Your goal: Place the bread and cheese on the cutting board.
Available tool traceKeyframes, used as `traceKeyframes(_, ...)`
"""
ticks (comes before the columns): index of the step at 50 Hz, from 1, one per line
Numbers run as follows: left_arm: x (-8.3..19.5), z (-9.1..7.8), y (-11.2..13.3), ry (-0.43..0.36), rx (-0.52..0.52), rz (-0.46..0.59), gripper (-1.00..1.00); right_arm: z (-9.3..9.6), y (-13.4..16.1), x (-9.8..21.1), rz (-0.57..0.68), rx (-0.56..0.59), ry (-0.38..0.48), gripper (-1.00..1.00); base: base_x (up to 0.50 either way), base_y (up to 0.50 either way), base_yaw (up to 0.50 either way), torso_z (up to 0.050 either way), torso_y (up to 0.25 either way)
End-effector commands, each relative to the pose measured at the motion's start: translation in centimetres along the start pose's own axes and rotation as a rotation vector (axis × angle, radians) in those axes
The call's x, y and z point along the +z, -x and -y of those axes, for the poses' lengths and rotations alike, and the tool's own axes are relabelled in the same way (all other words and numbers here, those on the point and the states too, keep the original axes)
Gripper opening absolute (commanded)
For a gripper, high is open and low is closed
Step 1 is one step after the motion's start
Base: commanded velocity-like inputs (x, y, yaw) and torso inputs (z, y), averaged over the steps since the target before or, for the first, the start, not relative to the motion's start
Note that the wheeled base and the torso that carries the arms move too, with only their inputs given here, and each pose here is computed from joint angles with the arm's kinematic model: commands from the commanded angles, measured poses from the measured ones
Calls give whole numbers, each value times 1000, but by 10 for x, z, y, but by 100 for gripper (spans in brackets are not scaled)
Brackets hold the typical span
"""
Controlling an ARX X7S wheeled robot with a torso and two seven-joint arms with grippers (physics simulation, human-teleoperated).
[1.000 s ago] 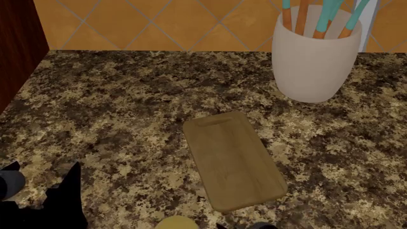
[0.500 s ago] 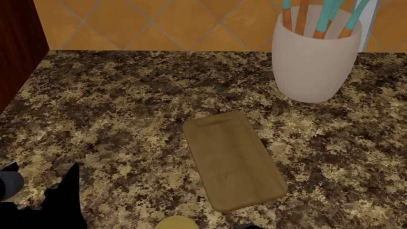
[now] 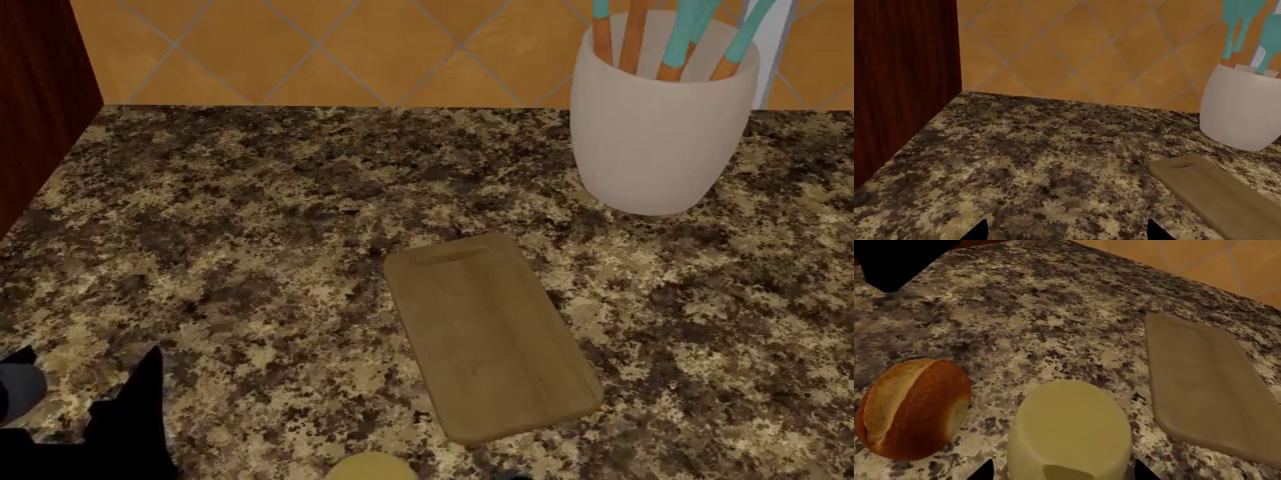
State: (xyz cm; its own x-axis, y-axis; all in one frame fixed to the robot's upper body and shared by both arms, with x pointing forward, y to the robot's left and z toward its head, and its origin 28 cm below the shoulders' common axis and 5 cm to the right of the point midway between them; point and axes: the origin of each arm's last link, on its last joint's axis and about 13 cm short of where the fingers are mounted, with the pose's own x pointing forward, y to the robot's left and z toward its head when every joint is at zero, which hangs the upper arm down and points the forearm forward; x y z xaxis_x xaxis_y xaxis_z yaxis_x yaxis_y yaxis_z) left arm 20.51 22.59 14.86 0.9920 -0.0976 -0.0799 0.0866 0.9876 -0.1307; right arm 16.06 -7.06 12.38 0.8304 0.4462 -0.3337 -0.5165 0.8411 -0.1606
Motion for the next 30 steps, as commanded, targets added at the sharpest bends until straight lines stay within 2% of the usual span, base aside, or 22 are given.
traceKeyframes(1, 0, -2, 1, 24, 1, 17, 100, 2, -6, -1, 10, -3, -12, 100, 0, 0, 0, 0, 0)
traceKeyframes(15, -4, -2, 1, 23, -4, 8, 100, 7, -22, -3, -8, -40, 36, 100, 0, 0, 0, 0, 0)
traceKeyframes(28, -4, -3, 1, 23, -2, 8, 100, 6, -20, -3, 9, -46, 48, 100, 1, 0, 0, 0, 0)
traceKeyframes(29, -4, -3, 1, 23, -2, 8, 100, 6, -19, -2, 12, -50, 47, -100, 0, 0, 0, 0, 0)
traceKeyframes(30, -5, -3, 1, 23, -2, 8, 100, 5, -18, -2, 19, -55, 50, -100, 0, 0, 0, 0, 0)
